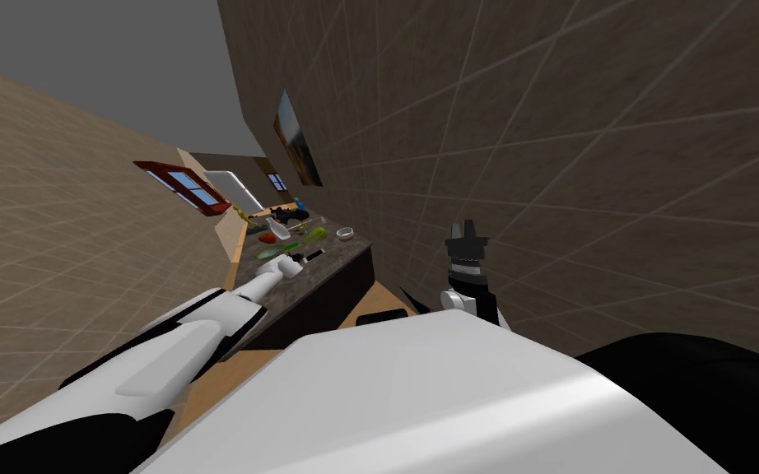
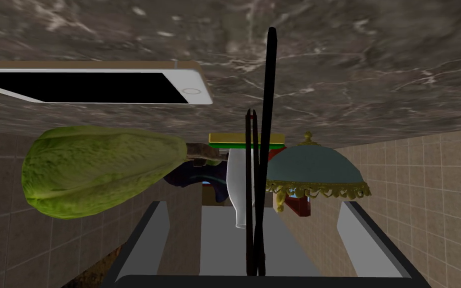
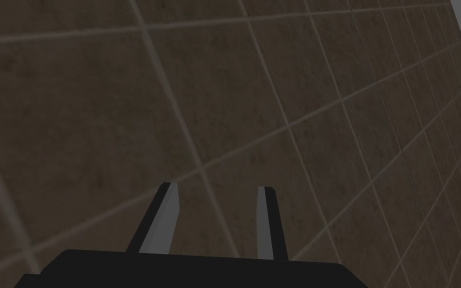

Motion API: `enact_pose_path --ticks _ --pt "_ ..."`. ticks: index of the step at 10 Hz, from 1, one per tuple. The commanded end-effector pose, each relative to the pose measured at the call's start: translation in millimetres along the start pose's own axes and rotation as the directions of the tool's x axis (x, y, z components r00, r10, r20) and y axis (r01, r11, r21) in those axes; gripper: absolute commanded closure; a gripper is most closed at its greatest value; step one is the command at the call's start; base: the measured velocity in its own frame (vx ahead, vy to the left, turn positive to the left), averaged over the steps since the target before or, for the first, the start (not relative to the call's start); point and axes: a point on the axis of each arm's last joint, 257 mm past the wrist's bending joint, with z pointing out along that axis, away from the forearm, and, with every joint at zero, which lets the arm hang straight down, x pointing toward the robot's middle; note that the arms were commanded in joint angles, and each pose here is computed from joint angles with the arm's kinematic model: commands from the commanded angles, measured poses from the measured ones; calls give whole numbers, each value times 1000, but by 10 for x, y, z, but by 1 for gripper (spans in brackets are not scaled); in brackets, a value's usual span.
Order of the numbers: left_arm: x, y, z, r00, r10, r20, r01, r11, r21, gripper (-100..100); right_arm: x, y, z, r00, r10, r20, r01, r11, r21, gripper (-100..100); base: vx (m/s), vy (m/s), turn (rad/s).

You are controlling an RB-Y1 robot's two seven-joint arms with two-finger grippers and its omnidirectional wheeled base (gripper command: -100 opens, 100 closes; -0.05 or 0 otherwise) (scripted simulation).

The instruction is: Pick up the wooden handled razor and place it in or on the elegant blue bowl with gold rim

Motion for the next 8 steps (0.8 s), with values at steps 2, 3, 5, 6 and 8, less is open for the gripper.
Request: enact_pose_path --ticks 2,3,5,6,8 --pt "11 277 34 1000 -13 -3 13 1000 -14 -100 0 0 0 1000 0 0 0 1000 0 0 41 -55 -85" --pt "25 473 52 1000 -12 -5 12 1000 -25 -100 0 0 0 1000 0 0 0 1000 0 0 34 -42 -67" --pt "10 676 64 1000 -22 -2 22 999 -37 -100 0 0 0 1000 0 0 0 1000 0 0 27 -34 -76" --pt "3 677 64 1000 -26 -2 26 999 -37 -100 0 0 0 1000 0 0 0 1000 0 0 26 -28 -41" --pt "-7 1075 71 1000 -22 4 23 998 -59 -100 0 0 0 1000 0 0 0 1000 0 0 45 -45 -122"
